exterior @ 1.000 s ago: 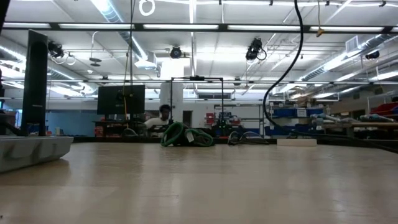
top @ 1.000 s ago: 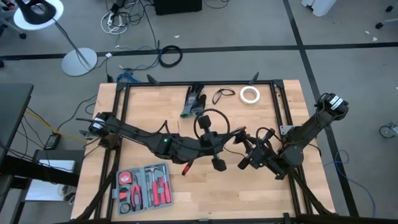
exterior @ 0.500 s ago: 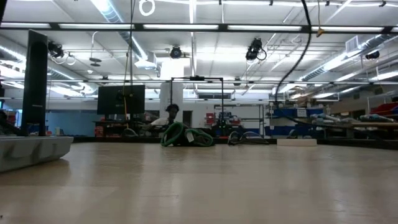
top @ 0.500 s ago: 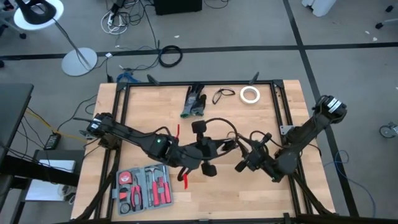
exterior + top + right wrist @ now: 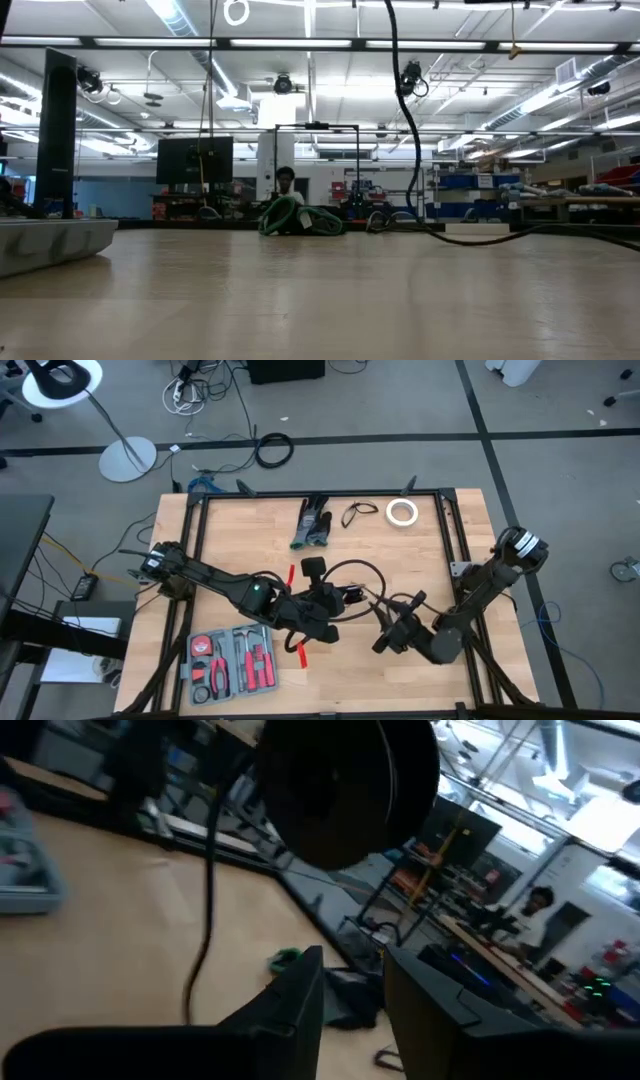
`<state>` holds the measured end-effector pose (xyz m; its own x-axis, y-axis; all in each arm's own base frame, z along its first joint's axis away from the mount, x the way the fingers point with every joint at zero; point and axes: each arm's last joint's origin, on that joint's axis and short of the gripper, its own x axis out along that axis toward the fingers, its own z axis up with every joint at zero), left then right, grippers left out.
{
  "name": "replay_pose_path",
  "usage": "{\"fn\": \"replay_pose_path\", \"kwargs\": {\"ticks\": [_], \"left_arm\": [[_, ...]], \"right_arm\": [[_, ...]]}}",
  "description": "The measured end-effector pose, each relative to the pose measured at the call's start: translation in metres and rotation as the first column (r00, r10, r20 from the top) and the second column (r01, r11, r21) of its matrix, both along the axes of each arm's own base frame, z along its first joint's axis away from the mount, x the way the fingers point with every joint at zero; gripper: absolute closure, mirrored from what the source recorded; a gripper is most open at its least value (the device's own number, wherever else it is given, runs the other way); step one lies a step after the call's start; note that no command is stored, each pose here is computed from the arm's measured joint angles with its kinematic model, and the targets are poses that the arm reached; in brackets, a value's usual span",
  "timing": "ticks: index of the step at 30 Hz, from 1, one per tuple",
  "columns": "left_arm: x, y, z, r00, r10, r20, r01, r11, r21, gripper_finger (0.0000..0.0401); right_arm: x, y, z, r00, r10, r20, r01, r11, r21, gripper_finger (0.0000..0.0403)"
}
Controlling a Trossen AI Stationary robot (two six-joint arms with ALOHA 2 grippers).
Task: Coil cords
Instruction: Coil the black wire into a spool
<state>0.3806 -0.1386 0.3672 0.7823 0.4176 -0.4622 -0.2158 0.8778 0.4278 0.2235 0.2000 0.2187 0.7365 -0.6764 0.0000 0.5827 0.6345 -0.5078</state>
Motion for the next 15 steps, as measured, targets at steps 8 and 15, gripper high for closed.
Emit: {"fn": "replay_pose_path", "kwargs": {"ticks": [8, 15], "left_arm": [[0.001, 0.001, -0.001, 1.0, -0.017, -0.004, 0.017, 0.999, -0.037, 0.0401], [0.002, 0.0, 0.0, 0.999, -0.033, 0.007, 0.033, 0.999, -0.034, 0.0401]], "right_arm": [[-0.013, -0.006, -0.043, 0.978, 0.141, 0.156, -0.172, 0.964, 0.201, 0.0304], [-0.01, -0.022, -0.072, 0.945, 0.3, 0.133, -0.328, 0.868, 0.372, 0.0304]]}}
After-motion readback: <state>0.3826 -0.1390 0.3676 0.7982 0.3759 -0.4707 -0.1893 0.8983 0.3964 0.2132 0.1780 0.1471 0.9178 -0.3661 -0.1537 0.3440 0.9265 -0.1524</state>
